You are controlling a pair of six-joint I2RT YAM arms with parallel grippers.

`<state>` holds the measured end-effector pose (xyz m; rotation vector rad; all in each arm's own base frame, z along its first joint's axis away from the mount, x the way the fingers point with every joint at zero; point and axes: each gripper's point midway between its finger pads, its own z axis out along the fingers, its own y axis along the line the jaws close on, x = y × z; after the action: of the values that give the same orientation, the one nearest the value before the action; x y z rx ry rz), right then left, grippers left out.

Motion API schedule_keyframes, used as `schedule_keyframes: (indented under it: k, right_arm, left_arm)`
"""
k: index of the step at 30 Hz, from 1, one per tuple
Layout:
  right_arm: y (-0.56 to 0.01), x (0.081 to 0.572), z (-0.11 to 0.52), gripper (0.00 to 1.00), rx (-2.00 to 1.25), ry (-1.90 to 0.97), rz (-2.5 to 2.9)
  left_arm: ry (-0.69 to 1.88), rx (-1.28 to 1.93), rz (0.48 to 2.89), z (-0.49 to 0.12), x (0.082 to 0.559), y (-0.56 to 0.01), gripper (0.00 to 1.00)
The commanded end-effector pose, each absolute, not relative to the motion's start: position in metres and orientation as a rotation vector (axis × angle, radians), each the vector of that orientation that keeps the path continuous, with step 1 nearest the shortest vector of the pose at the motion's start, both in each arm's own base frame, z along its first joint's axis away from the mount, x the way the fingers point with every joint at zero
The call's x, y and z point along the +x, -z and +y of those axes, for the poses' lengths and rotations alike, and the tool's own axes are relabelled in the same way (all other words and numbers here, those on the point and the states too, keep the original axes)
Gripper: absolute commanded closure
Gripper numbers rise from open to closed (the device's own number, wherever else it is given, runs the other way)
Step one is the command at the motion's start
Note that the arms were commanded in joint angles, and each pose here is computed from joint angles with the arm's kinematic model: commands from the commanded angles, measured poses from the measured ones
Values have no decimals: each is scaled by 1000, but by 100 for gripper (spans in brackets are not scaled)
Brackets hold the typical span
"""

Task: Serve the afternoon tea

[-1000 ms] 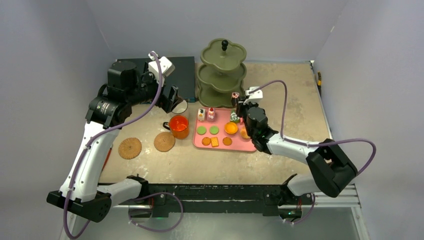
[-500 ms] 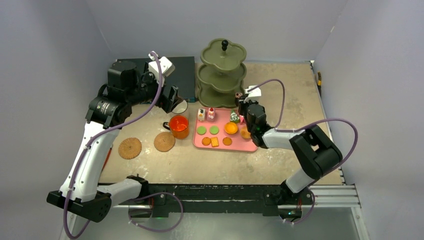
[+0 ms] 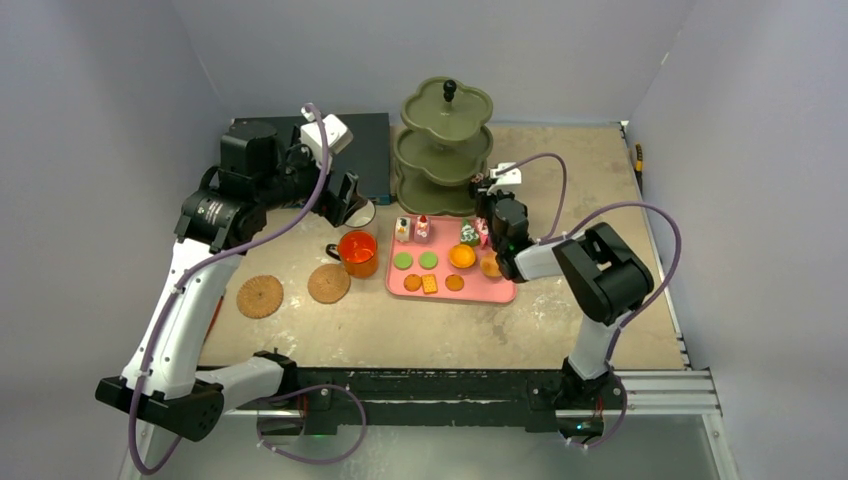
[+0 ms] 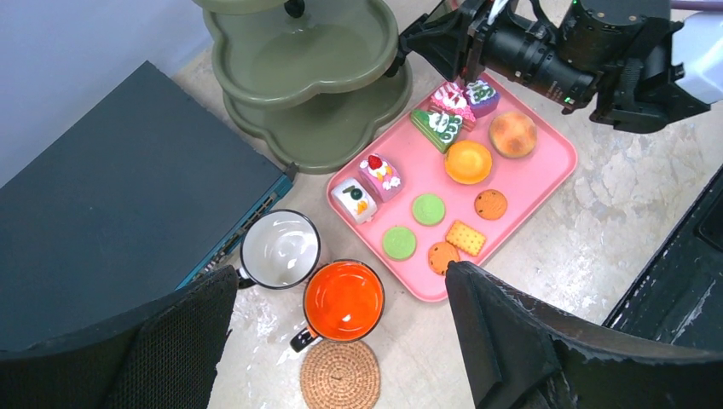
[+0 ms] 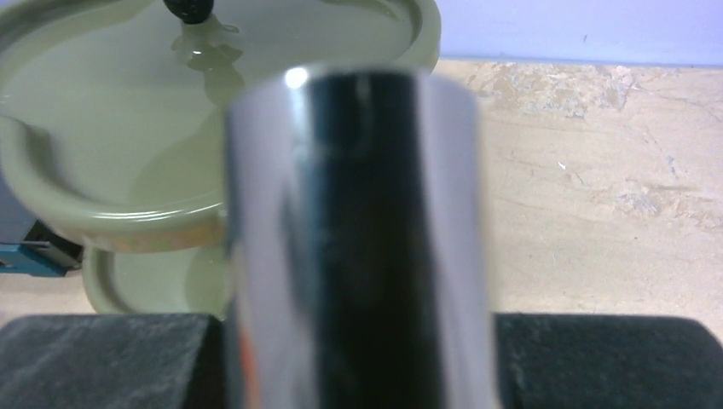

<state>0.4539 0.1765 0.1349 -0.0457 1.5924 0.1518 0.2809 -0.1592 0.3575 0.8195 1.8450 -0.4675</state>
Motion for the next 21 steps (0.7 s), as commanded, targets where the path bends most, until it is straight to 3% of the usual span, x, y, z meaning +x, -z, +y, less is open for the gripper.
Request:
schedule_keyframes:
  k: [1, 7, 15, 21]
  right_arm:
    - [-170, 476, 183, 77, -10, -197, 1466]
    - [-159, 484, 180, 75, -5, -171, 1485]
    - [-163, 474, 176, 50, -2, -182, 1490]
    - [-176, 450, 170, 46, 40, -240, 1479]
  left_arm:
    - [462, 852, 1801, -162, 281, -367, 8]
    - [468, 857, 1806, -162, 280, -366, 8]
    - [486, 855, 1802, -165, 279, -369, 8]
    - [501, 858, 1797, -166, 275, -371, 8]
